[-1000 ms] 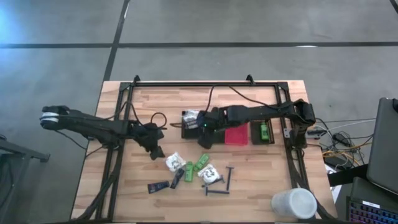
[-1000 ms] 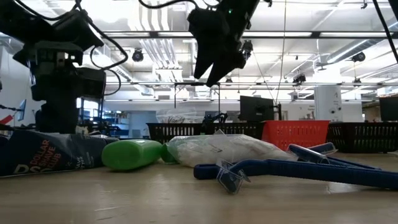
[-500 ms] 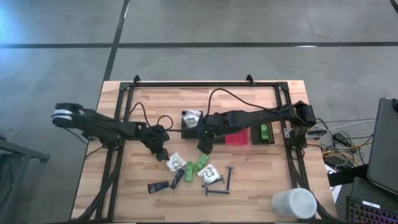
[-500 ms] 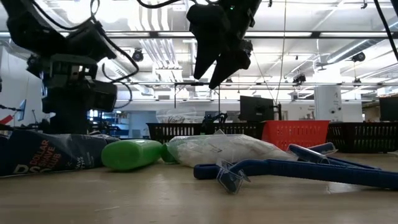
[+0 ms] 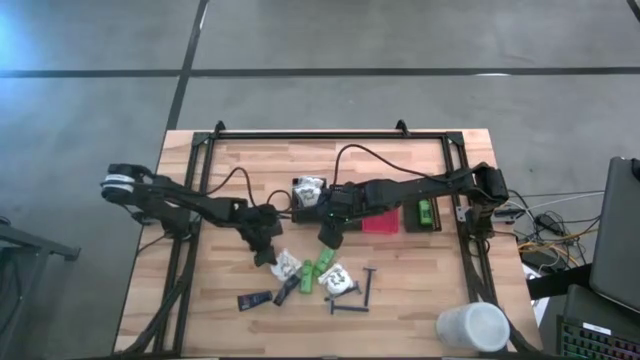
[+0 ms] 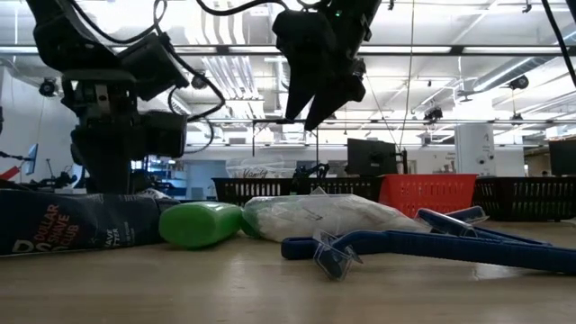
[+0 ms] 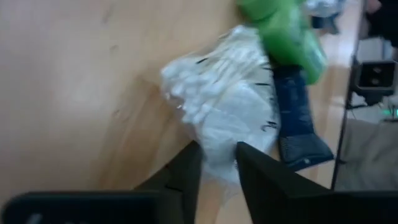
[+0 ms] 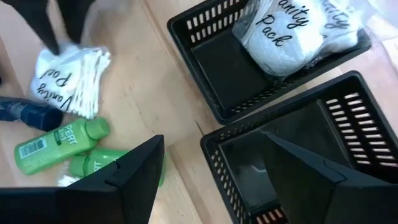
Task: Pick & Place Travel size toiletries
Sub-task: Put the white cotton pack into the left black bin
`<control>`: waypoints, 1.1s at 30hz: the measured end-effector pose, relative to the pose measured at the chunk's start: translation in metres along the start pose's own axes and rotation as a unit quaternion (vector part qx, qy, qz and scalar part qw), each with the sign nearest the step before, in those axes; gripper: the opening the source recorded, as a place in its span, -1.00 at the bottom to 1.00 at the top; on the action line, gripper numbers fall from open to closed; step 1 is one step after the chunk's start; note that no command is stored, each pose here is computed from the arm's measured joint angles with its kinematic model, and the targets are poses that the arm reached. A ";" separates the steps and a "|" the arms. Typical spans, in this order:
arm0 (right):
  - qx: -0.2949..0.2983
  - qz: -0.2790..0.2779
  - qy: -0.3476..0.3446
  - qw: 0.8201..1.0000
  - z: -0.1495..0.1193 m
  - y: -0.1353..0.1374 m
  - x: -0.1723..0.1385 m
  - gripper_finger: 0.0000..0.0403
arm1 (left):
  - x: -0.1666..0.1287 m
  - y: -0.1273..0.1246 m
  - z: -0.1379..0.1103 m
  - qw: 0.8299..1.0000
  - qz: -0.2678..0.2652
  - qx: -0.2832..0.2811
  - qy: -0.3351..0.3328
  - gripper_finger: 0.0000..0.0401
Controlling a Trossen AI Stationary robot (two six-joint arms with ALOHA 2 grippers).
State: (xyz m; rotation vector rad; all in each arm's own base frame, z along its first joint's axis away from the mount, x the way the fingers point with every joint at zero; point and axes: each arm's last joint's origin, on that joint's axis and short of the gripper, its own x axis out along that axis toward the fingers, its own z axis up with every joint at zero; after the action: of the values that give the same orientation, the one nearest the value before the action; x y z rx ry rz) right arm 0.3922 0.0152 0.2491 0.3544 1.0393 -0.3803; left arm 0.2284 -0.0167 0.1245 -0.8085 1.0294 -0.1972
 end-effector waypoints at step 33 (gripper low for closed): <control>0.070 0.052 -0.051 0.995 0.013 0.002 -0.004 0.40 | -0.105 -0.037 -0.034 0.970 0.004 -0.021 -0.244 -1.00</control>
State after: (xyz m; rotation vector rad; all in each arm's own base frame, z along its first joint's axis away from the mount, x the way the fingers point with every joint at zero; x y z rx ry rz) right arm 0.4010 0.0121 0.2591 0.5072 0.8932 -0.3751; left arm 0.1525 -0.0066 0.2126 -0.8376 0.5730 0.0323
